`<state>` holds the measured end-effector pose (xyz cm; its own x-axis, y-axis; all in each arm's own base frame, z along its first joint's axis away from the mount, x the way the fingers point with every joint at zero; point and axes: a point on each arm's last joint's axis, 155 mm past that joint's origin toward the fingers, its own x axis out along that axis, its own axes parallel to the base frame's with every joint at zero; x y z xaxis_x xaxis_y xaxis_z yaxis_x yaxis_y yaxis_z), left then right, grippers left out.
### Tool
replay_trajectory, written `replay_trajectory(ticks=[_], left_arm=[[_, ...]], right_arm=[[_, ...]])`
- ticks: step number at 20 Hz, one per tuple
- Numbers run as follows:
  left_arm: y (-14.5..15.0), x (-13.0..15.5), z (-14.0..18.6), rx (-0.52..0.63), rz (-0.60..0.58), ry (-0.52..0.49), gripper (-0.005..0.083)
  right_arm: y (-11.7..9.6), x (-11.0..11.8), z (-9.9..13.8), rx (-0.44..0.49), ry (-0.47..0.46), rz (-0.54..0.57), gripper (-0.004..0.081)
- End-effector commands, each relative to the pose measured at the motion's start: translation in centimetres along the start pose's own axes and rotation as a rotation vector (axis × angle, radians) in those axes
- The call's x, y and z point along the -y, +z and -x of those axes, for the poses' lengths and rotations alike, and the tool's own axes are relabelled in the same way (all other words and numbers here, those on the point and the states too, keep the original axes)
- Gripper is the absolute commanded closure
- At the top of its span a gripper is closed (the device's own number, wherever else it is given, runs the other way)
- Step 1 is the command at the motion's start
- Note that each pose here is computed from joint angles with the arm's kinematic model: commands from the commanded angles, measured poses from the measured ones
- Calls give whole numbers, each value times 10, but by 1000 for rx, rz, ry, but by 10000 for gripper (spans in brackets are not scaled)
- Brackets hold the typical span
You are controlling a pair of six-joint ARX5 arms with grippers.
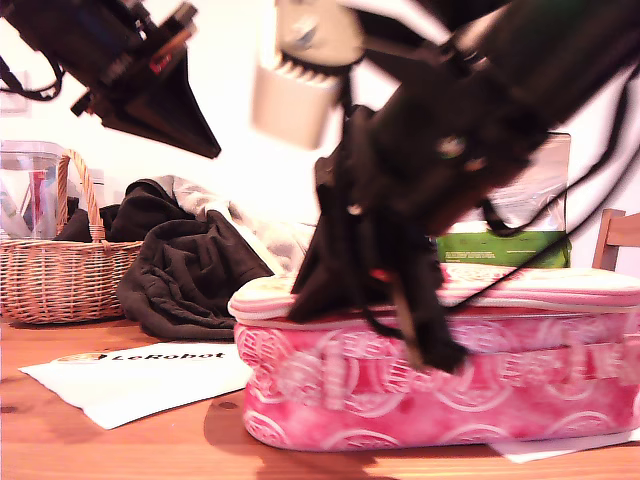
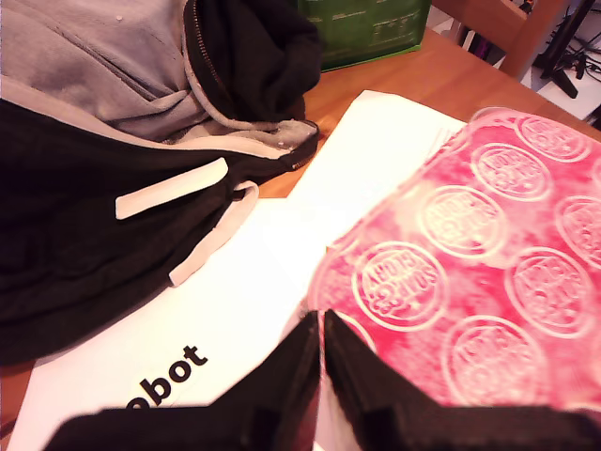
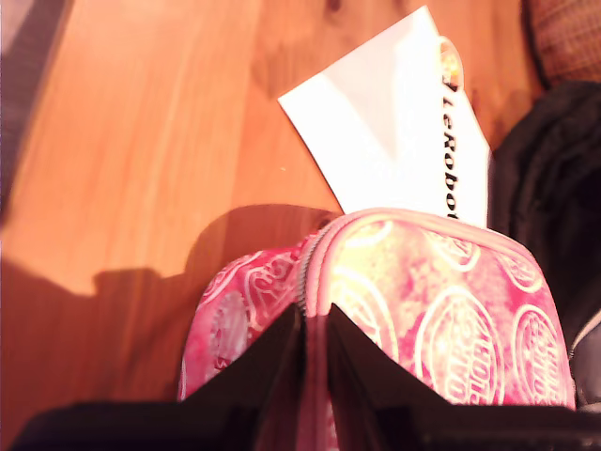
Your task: Open the zipper in the zip bag in front of you
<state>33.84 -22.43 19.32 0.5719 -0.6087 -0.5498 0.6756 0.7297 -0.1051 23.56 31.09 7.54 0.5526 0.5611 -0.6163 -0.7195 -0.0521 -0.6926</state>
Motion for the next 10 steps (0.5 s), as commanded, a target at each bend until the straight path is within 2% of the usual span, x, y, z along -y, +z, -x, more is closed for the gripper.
replay_trajectory(ticks=[1, 3, 5, 6, 8, 10], left_arm=[[-3, 1, 3, -3, 6, 0, 793], [-5, 1, 4, -12, 8, -1, 793], [-11, 2, 4, -33, 14, -3, 793], [-13, 2, 4, -41, 17, -4, 793], [-16, 3, 4, -52, 19, -6, 793], [-16, 4, 4, -55, 20, -13, 793]], right_arm=[[3, 21, -2, 4, -44, -17, 783], [5, 26, -1, 6, -55, -37, 782], [-3, 24, -1, -33, -50, -54, 770], [-9, 15, 0, -61, -23, -51, 715], [-13, -1, 1, -90, 36, -55, 541], [-9, -10, 3, -94, 64, -74, 417]])
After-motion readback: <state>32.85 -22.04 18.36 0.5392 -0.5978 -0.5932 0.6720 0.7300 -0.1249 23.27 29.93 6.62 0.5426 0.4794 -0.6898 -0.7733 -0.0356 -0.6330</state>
